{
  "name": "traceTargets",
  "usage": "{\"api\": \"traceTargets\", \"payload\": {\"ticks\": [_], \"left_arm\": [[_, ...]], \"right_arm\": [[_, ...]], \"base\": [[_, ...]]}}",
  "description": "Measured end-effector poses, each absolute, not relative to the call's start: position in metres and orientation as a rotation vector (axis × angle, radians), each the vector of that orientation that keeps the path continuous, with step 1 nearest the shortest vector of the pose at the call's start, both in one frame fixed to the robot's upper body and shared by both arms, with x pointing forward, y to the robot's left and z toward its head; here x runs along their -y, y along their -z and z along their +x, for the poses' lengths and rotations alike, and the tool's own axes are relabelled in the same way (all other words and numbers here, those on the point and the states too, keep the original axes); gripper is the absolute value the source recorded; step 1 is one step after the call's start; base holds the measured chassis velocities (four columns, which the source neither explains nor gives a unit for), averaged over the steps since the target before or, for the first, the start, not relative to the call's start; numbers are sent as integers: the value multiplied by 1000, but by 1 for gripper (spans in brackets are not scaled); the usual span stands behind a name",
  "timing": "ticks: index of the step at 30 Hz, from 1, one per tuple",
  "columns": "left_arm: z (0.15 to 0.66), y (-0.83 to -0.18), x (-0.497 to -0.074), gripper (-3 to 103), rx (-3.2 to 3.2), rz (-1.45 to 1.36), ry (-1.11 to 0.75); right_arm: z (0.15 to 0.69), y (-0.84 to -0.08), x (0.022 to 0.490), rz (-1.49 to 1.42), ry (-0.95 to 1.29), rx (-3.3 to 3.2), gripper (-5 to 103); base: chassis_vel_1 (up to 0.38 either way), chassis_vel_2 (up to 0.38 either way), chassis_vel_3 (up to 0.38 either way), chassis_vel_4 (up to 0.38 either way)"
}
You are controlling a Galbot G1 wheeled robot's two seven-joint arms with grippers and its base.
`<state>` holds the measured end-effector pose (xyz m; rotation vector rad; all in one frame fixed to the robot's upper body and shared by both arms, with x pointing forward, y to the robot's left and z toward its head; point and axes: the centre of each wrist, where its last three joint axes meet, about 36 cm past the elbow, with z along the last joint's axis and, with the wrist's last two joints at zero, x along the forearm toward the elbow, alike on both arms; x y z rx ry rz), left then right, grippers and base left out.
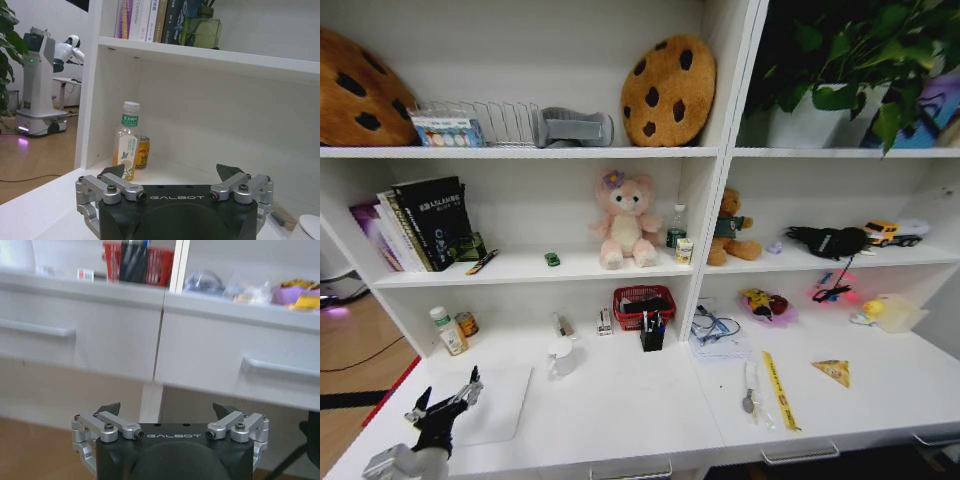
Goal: Organize the objects on the table.
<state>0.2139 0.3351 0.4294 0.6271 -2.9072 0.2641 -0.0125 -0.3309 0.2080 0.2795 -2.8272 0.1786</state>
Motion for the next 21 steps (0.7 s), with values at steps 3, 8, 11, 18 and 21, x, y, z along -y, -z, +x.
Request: {"api": "traceTargets", "payload": {"ticks": [3, 8, 11, 18, 21], "left_arm": [[213, -430, -336, 100, 2914, 618, -267], [212, -433, -339, 100, 2923, 606, -269], [213, -435, -340, 100, 2929, 602, -269], [216, -437, -340, 100, 2936, 593, -275], [217, -438, -339, 100, 2936, 591, -277]], "right_arm": [[8, -249, 327, 313, -142, 2930, 100], [35, -309, 327, 344, -142, 3066, 100], [53, -340, 326, 321, -168, 3151, 100], [89, -382, 331, 192, -265, 3301, 100], [96, -386, 334, 160, -283, 3315, 100]], "base": [[0, 0, 0, 0], [0, 0, 0, 0], [0, 0, 0, 0], [0, 0, 0, 0], [0, 0, 0, 0]]}}
